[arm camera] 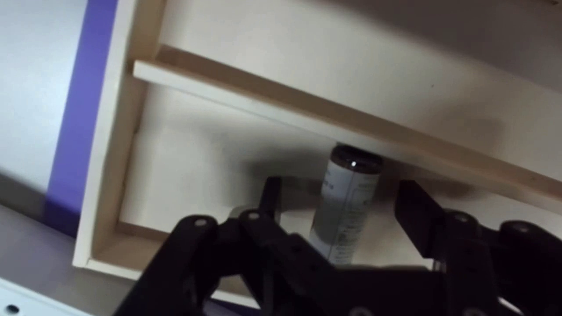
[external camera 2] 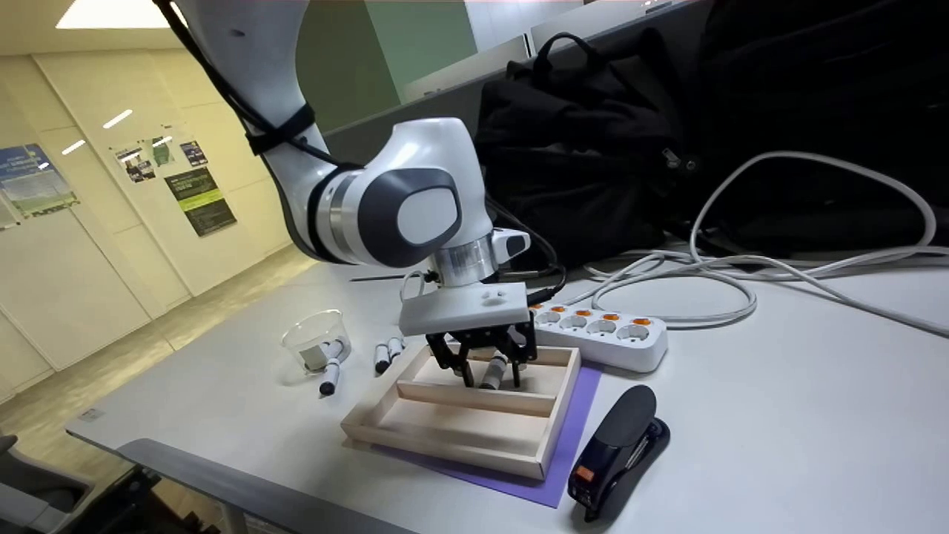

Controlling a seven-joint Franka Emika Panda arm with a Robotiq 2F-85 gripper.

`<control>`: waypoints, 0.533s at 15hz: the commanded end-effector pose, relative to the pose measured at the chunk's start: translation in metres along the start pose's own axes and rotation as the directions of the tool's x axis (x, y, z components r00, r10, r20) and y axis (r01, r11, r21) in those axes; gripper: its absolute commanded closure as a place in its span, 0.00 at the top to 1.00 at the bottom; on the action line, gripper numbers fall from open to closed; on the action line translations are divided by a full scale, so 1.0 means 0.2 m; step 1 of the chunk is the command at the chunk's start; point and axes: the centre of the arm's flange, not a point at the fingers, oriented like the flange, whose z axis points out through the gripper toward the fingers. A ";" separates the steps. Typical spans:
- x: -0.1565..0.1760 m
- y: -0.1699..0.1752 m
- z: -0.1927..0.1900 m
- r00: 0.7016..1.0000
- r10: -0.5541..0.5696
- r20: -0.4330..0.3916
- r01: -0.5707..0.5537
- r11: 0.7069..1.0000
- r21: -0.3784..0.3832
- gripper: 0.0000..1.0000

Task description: Remove the bottles from the box and put them on the table

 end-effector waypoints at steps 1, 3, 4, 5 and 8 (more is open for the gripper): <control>0.01 -0.01 -0.01 1.000 -0.001 -0.007 0.001 1.000 -0.017 0.40; 0.02 -0.03 -0.02 1.000 -0.017 0.000 0.017 1.000 -0.026 0.26; 0.03 -0.04 -0.03 1.000 -0.026 0.002 0.027 0.999 -0.030 0.18; 0.05 -0.06 -0.05 0.999 -0.036 0.002 0.036 0.999 -0.029 0.12; 0.11 -0.13 -0.12 0.998 -0.065 0.003 0.065 0.998 -0.016 0.07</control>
